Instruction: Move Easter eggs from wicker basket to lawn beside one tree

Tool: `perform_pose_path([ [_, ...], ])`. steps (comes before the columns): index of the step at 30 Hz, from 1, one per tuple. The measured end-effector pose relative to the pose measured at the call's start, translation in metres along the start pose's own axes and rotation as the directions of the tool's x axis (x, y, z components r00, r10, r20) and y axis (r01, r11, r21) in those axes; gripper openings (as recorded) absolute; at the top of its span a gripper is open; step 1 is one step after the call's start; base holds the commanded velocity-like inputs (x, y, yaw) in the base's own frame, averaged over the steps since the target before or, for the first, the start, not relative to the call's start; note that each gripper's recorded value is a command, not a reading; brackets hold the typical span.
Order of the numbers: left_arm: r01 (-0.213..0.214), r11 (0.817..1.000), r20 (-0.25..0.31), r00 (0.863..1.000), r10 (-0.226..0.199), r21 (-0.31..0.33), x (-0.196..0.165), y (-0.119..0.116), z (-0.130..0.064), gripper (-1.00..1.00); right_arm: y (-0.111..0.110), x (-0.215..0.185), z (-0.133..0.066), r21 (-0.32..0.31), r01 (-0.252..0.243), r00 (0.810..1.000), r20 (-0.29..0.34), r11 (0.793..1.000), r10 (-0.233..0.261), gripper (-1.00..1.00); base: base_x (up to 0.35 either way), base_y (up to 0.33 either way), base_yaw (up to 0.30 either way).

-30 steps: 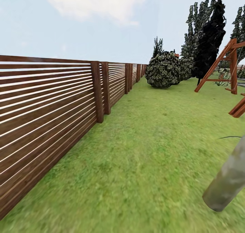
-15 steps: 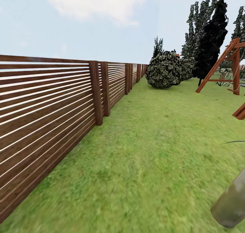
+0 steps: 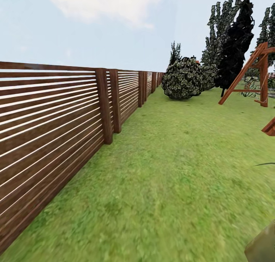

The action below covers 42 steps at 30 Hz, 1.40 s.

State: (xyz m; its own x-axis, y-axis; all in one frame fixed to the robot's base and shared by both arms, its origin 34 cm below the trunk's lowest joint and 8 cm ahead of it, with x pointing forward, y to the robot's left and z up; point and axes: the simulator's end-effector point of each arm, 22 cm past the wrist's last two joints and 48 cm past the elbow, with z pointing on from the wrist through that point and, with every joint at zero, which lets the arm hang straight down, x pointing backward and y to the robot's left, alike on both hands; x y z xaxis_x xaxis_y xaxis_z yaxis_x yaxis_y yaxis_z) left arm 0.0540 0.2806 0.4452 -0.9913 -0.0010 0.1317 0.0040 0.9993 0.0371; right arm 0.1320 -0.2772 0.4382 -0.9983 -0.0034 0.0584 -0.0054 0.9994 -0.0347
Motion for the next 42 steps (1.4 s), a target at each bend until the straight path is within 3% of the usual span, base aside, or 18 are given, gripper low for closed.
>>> perform_pose_path([
  [34,0.0,1.0,0.0,1.0,0.0,0.0,0.0001,-0.0001,0.0,1.0,0.0,0.0,0.0,0.0,0.0,1.0,0.0,1.0,0.0,1.0,0.333,0.0,-0.009],
  [42,-0.001,1.0,0.0,1.0,0.001,0.0,0.0,-0.0001,0.0,1.0,0.0,0.0001,0.0,0.0,0.0,1.0,-0.001,1.0,0.0,1.0,0.333,0.0,-0.179],
])
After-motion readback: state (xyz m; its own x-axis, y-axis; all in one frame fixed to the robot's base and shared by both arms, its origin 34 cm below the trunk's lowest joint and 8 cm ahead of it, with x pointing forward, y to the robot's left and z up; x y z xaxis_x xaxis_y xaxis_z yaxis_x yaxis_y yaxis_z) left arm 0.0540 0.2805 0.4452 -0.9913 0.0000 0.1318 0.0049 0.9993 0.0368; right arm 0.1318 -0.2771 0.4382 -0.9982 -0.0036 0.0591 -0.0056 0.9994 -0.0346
